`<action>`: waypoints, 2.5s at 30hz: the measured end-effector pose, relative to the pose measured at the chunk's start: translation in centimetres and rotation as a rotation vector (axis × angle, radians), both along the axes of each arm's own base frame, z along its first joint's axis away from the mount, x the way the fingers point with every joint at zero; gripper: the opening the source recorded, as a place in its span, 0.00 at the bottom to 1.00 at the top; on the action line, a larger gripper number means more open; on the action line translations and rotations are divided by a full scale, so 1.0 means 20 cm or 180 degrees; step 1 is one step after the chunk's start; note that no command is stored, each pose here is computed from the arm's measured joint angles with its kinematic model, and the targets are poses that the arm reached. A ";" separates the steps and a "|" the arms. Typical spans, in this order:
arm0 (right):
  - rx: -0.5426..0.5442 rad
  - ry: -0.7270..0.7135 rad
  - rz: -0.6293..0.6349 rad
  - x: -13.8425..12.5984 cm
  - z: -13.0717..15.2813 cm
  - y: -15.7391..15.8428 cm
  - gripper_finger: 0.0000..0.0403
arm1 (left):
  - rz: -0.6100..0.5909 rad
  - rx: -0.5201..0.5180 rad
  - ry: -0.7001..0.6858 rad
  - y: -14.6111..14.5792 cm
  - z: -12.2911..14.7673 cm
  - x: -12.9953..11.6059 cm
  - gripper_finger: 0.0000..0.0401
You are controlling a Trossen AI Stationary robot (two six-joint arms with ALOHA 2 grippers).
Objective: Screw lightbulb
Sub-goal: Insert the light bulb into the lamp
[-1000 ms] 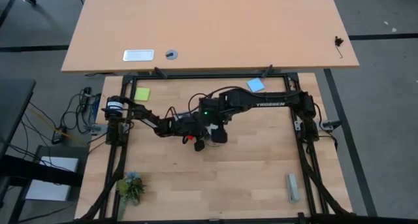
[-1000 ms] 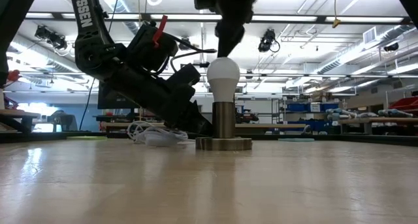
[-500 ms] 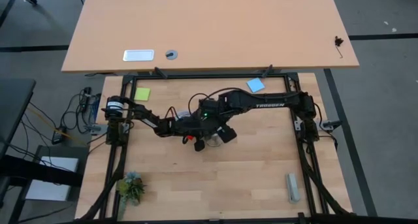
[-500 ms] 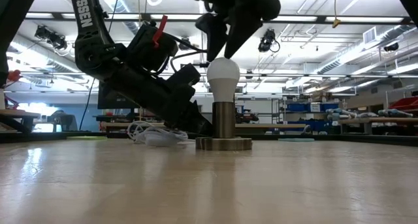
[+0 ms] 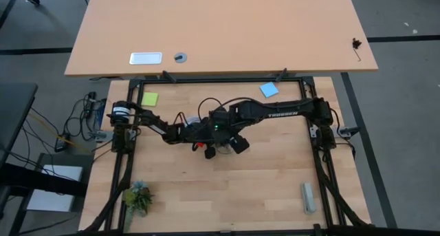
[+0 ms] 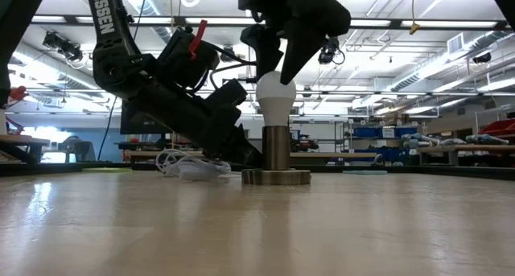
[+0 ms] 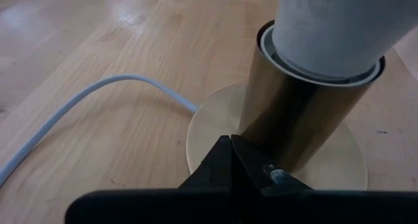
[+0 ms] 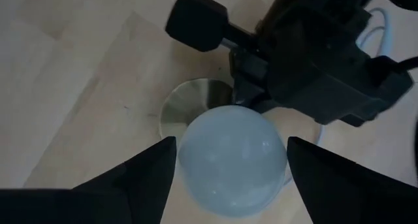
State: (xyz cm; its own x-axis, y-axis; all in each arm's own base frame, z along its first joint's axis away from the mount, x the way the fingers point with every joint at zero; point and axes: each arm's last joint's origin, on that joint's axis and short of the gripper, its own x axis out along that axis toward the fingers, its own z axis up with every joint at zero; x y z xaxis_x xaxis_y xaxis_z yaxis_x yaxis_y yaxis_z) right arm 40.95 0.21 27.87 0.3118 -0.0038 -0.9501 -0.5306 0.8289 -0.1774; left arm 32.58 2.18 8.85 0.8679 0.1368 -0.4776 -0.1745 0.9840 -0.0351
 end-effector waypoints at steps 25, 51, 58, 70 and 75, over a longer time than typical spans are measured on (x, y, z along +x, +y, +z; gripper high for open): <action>0.1091 -0.0132 -0.2237 0.02 0.09 -0.09 0.68 | 0.0001 -0.0013 -0.0003 0.00 0.00 0.00 0.00; 0.0166 -0.0094 -0.0559 -0.01 0.17 0.03 0.76 | 0.0003 -0.0013 -0.0003 0.00 0.00 0.00 0.00; 0.0179 -0.0024 -0.0516 -0.01 0.12 -0.01 0.76 | 0.0003 -0.0013 -0.0003 0.00 0.00 0.00 0.00; 0.0066 0.0086 -0.0255 -0.01 -0.01 -0.02 0.75 | 0.0005 -0.0013 0.0007 0.00 0.00 0.00 0.00; 0.0190 0.0046 -0.0656 -0.01 -0.01 -0.03 0.70 | 0.0005 -0.0013 0.0007 0.00 0.00 0.00 0.00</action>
State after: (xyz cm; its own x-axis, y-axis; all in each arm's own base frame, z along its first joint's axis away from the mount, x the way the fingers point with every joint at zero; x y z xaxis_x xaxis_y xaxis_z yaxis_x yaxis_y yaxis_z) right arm 40.82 -0.36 27.58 0.2966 -0.0097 -0.9549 -0.3509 0.9289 -0.1184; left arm 32.57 2.16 8.83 0.8667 0.1361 -0.4800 -0.1760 0.9836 -0.0388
